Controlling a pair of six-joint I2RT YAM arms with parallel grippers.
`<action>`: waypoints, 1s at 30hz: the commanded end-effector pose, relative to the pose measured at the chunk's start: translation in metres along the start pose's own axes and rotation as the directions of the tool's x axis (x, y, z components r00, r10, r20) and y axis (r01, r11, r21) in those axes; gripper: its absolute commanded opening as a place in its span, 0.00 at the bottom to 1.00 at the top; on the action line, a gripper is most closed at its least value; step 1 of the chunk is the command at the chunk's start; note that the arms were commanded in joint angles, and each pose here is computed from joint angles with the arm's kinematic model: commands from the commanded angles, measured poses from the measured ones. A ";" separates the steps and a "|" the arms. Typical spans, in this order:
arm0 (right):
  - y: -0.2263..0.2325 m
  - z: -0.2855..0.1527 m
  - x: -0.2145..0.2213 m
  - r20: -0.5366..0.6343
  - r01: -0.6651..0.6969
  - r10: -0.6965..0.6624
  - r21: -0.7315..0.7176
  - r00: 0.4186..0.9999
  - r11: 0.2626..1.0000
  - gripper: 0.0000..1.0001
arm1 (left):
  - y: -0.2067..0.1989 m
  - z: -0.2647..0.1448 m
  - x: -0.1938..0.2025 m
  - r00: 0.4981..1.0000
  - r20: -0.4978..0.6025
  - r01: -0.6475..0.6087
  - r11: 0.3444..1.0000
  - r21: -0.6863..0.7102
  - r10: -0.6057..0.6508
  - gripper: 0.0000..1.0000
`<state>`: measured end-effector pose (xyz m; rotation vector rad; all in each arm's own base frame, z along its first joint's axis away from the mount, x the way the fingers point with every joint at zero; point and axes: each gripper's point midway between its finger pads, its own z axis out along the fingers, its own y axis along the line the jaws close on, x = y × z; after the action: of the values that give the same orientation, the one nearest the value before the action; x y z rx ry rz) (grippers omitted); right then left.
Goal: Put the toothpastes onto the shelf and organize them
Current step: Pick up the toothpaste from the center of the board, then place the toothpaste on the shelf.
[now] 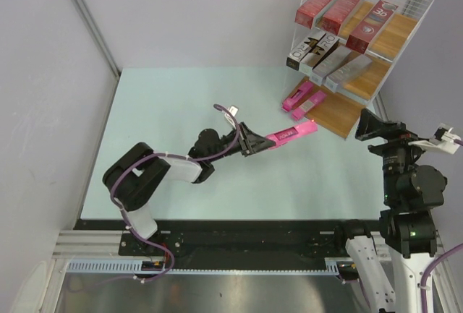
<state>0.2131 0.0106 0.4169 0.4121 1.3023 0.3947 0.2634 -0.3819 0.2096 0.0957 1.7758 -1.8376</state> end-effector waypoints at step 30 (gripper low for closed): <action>-0.034 -0.014 -0.023 0.105 -0.021 0.001 0.198 0.995 0.980 1.00 | 0.114 0.174 0.002 0.982 0.142 0.163 0.947 -0.277 -0.127 0.19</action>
<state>0.2032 -0.0248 0.4025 0.6024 1.2827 0.2673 0.3571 -0.5206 0.1182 -0.1924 2.0191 -1.6091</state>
